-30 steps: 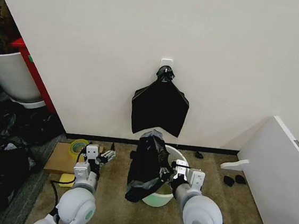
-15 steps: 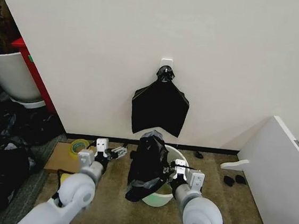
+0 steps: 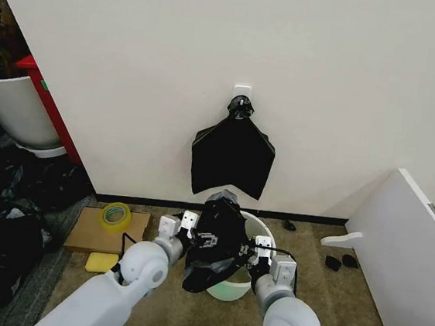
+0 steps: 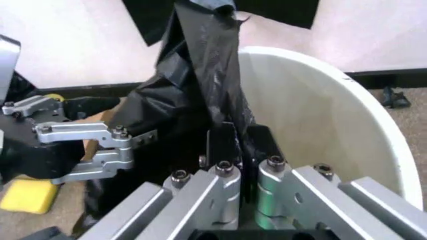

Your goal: Place the garbage bag over the trash bin.

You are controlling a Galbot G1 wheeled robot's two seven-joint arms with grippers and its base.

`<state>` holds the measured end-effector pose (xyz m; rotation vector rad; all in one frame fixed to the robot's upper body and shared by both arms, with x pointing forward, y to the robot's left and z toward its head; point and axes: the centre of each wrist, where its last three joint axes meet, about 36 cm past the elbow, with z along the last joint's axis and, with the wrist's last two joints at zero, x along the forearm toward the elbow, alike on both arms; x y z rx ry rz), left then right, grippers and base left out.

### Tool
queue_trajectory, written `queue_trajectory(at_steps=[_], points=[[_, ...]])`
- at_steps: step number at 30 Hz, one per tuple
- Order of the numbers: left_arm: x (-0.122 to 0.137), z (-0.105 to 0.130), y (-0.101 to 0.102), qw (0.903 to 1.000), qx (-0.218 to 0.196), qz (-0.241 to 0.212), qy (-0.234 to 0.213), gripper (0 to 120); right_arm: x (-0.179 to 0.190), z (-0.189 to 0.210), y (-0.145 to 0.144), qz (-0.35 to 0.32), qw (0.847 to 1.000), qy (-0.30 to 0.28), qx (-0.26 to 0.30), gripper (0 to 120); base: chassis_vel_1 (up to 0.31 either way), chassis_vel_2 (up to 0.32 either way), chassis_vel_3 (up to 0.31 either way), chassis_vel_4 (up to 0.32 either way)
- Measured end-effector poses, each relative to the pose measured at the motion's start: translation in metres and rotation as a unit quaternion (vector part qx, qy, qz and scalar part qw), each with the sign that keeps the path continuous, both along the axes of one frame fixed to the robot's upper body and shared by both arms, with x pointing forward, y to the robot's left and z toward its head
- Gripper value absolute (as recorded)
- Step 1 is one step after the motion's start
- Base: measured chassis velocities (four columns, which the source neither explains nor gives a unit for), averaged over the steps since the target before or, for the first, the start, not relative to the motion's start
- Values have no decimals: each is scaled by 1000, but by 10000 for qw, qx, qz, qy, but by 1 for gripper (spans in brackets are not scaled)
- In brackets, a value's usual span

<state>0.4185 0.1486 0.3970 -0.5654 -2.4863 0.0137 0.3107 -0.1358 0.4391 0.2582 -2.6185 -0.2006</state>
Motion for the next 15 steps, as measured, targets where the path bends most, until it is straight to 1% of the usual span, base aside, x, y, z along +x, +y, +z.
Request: queue_trajectory(at_steps=[1,4,7,12,15], points=[[0,0,0,10000,0,0,0,100,0,0,0,0,10000,0,0,0,0,0,0,0],[6,-11,-5,9998,176,85,-27,100,4,-9,-4,-98,9999,-38,-123,0,0,0,0,0],[8,-16,-9,9997,217,113,27,100,5,-16,-6,-152,9996,-55,-218,0,0,0,0,0],[8,-18,-12,9996,247,118,77,100,10,-27,-13,-335,9980,-270,-469,0,0,0,0,0],[8,-19,-12,9996,247,125,87,100,9,-31,-16,-394,9976,-270,-504,0,0,0,0,0]])
